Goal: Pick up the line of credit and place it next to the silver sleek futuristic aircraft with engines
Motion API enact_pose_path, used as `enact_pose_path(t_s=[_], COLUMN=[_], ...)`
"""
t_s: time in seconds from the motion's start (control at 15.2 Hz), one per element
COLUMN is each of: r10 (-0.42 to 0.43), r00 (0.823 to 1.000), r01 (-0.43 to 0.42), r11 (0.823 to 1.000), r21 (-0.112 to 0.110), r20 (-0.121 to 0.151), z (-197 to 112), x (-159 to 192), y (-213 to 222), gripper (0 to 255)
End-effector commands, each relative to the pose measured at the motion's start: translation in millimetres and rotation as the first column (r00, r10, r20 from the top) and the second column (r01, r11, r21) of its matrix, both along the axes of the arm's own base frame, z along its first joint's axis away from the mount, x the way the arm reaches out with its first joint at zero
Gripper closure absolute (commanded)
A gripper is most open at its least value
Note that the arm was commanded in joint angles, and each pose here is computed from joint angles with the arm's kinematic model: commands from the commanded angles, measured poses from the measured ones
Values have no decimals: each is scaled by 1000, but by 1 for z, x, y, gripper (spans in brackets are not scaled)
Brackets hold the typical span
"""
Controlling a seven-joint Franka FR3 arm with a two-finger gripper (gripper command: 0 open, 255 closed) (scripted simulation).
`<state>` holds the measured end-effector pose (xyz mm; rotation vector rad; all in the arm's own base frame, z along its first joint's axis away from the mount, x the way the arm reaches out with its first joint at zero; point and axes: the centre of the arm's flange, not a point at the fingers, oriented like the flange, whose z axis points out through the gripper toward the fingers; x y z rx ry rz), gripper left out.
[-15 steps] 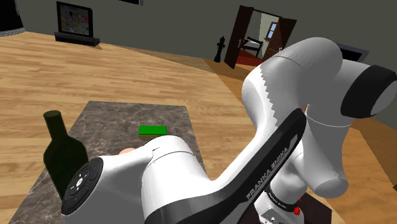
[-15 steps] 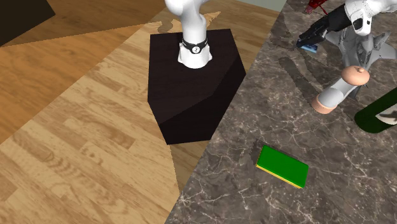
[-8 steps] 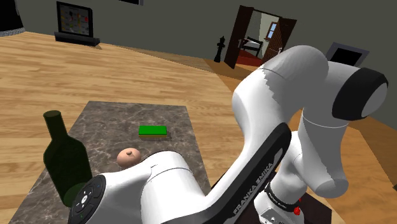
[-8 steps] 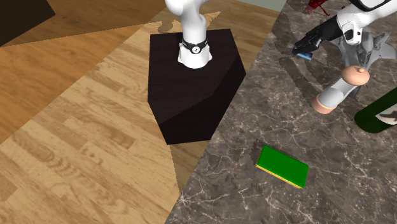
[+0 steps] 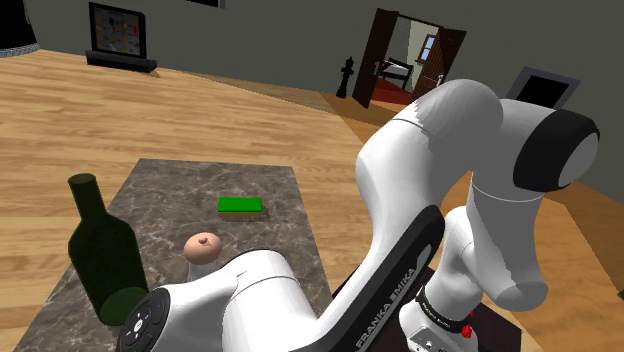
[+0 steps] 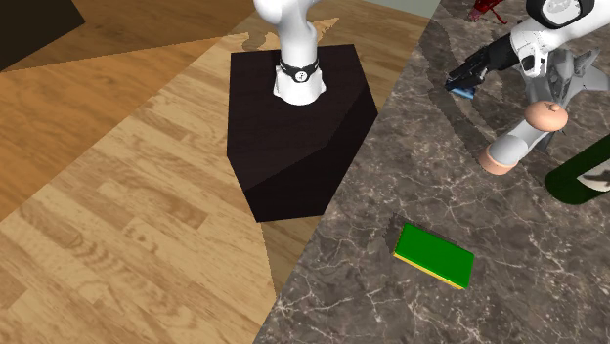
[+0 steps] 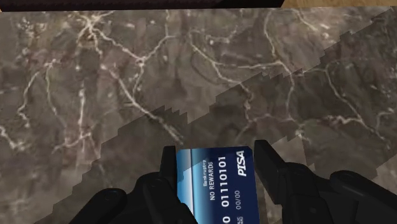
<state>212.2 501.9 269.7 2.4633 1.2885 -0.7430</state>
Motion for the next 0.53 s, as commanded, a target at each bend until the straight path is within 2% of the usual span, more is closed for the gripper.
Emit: enact_pose_path(t_s=[0.0, 0.13, 0.2, 0.46], r10=[0, 0, 0, 0], r00=[1000, 1000, 1000, 1000], r01=[0, 0, 0, 0], r11=[1000, 1000, 1000, 1000], r21=[0, 0, 0, 0], r20=[0, 0, 0, 0], z=[0, 0, 0, 0], x=[0, 0, 0, 0], y=[0, 0, 0, 0], gripper=[255, 255, 0, 0])
